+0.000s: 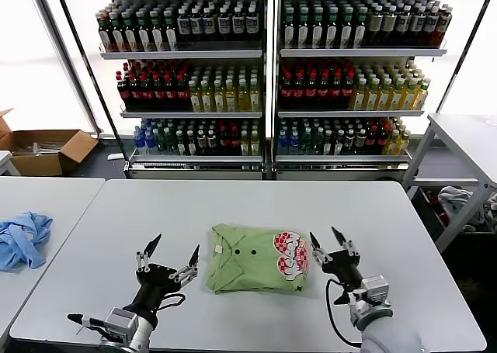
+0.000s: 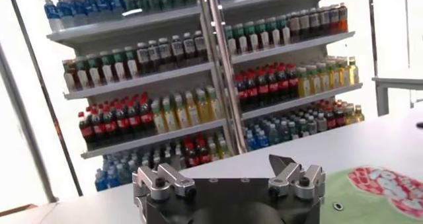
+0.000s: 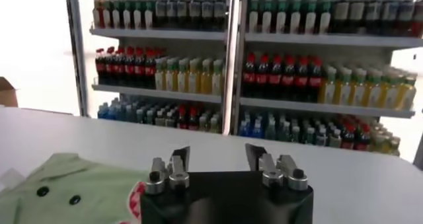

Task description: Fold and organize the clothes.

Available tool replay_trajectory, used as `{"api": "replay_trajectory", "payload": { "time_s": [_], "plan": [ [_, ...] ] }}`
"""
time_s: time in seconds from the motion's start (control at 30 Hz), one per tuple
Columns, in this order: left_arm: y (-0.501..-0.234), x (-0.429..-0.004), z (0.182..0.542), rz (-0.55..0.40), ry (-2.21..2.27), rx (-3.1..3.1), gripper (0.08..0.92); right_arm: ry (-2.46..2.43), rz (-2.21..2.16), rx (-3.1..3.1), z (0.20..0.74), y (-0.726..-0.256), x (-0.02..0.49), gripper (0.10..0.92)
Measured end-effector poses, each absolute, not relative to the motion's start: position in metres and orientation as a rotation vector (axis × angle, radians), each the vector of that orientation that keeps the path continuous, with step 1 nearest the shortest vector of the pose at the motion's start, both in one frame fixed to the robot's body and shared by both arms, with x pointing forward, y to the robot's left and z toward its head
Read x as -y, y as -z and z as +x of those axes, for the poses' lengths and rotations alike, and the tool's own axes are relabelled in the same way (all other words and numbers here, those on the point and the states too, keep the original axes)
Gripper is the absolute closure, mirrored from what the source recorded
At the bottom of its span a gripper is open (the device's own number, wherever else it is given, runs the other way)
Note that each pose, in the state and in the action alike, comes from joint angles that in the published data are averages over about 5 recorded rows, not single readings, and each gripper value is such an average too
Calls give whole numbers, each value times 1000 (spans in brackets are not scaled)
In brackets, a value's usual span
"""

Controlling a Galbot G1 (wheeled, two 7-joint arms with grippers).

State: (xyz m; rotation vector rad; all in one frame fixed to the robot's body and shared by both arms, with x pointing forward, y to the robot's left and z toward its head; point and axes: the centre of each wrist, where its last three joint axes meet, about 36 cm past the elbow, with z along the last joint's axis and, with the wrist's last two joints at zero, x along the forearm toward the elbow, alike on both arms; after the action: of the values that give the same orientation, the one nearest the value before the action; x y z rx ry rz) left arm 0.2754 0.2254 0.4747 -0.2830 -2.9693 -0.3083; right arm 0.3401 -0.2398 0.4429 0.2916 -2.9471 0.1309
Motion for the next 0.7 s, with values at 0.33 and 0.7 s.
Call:
{"api": "replay_trajectory", "payload": {
  "time_s": [0.33, 0.7],
  "plan": [
    [-475, -232, 264, -306, 201, 2976, 177, -205, 187, 3020, 273, -460, 267, 205],
    [-447, -244, 242, -215, 121, 3018, 177, -226, 46, 3068, 201, -427, 292, 200]
  ]
}}
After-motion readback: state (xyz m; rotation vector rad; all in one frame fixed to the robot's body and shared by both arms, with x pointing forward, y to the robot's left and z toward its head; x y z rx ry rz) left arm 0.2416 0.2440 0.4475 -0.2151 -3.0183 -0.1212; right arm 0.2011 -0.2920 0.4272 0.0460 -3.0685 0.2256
